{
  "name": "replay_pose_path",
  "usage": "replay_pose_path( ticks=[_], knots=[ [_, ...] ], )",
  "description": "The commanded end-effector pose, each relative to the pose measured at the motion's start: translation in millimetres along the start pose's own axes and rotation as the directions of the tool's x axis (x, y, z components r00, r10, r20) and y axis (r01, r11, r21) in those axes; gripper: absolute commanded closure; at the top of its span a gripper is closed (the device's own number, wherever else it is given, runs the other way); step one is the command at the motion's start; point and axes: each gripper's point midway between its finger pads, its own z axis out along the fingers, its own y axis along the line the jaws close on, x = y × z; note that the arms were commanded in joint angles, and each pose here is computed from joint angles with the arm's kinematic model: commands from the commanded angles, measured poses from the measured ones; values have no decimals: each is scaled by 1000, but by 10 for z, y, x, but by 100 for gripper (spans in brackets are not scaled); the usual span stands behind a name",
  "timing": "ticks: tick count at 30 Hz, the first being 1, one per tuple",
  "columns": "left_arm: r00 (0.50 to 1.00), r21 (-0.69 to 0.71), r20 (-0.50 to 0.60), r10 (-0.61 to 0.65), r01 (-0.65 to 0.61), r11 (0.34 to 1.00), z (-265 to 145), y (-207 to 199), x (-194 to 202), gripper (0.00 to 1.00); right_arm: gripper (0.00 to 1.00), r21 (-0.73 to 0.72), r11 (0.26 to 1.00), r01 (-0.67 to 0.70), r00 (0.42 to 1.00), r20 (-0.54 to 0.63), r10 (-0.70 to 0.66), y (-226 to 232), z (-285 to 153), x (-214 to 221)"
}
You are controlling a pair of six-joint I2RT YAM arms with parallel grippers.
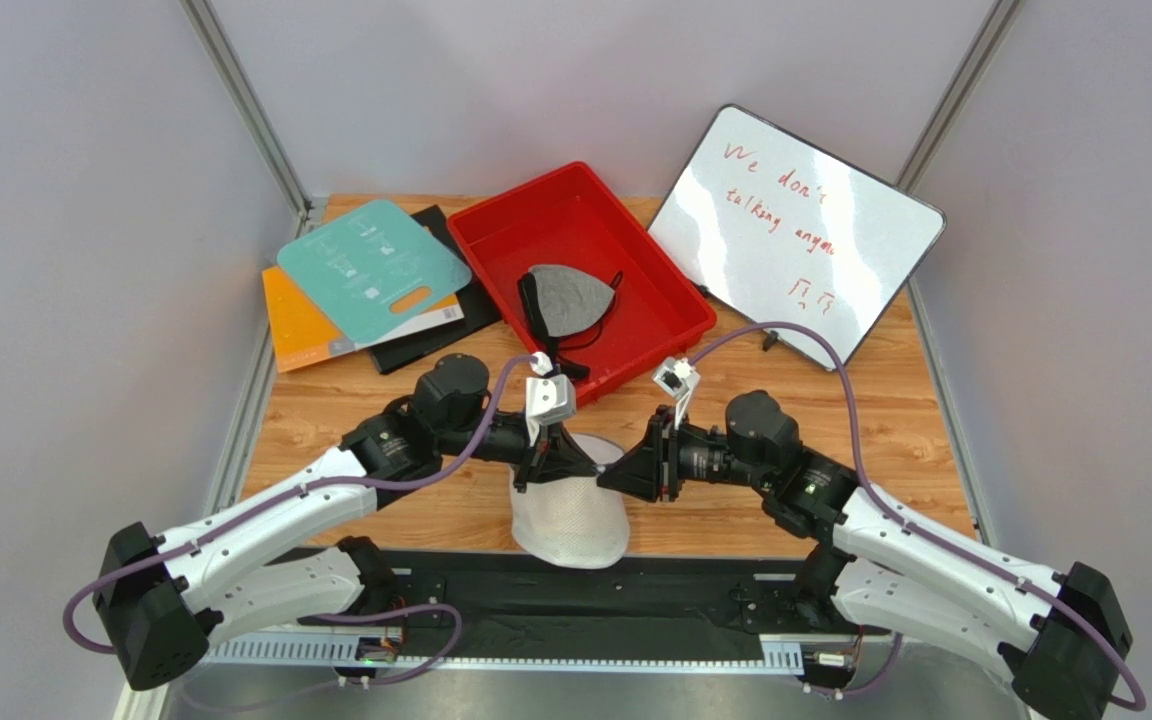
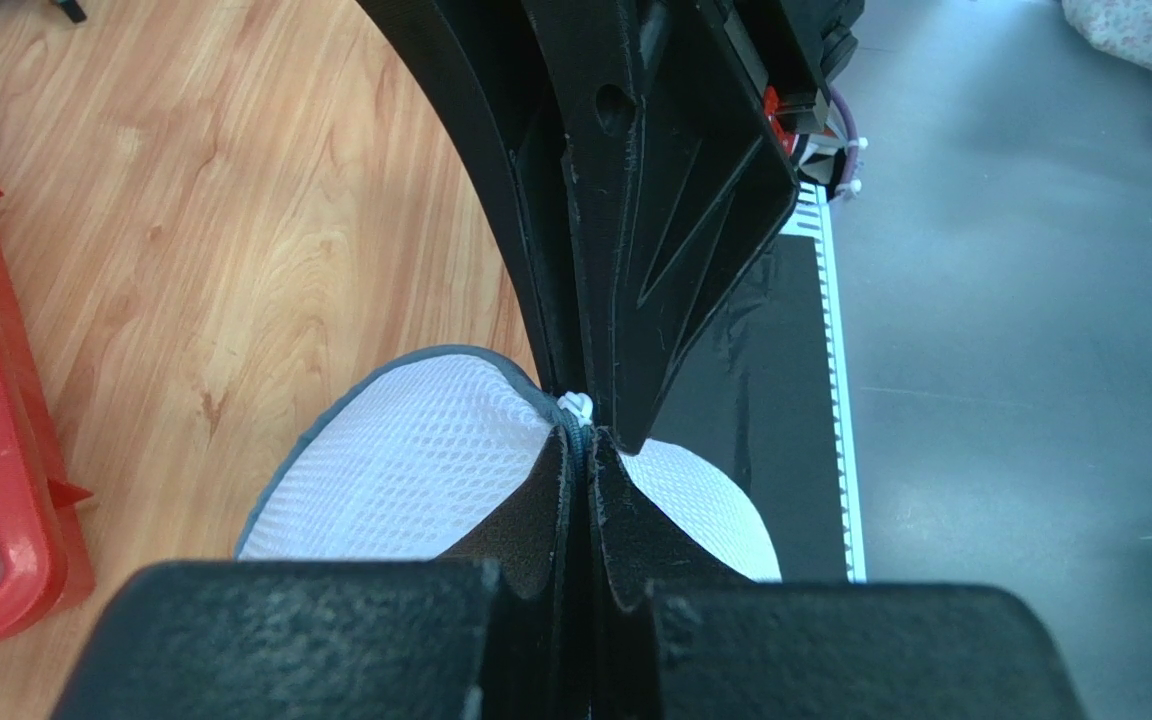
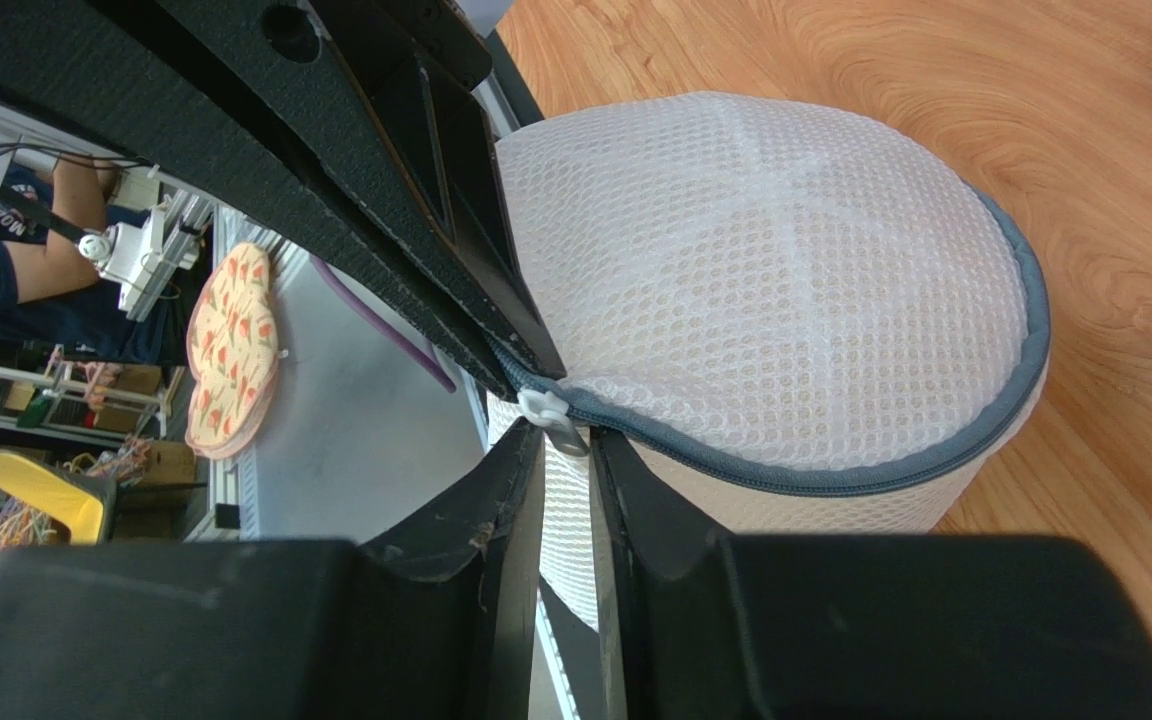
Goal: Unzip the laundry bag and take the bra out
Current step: Unzip the laundry bag at the center of the board.
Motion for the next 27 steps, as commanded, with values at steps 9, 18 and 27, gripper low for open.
replay_pose_path(
  ticks=[9, 18, 27],
  knots=[
    [997, 24, 51, 60, -62, 998, 7, -33, -121, 100, 96, 58, 997, 52, 993, 104, -58, -30, -74, -231],
    [997, -3, 44, 56, -56, 998, -8, -2, -93, 100, 100, 118, 990, 71, 993, 82, -81, -104, -165, -192],
    [996, -52, 44, 80, -78, 996, -43, 63, -79, 100, 100, 159, 985, 71, 994, 69, -83, -192, -218, -120]
  ],
)
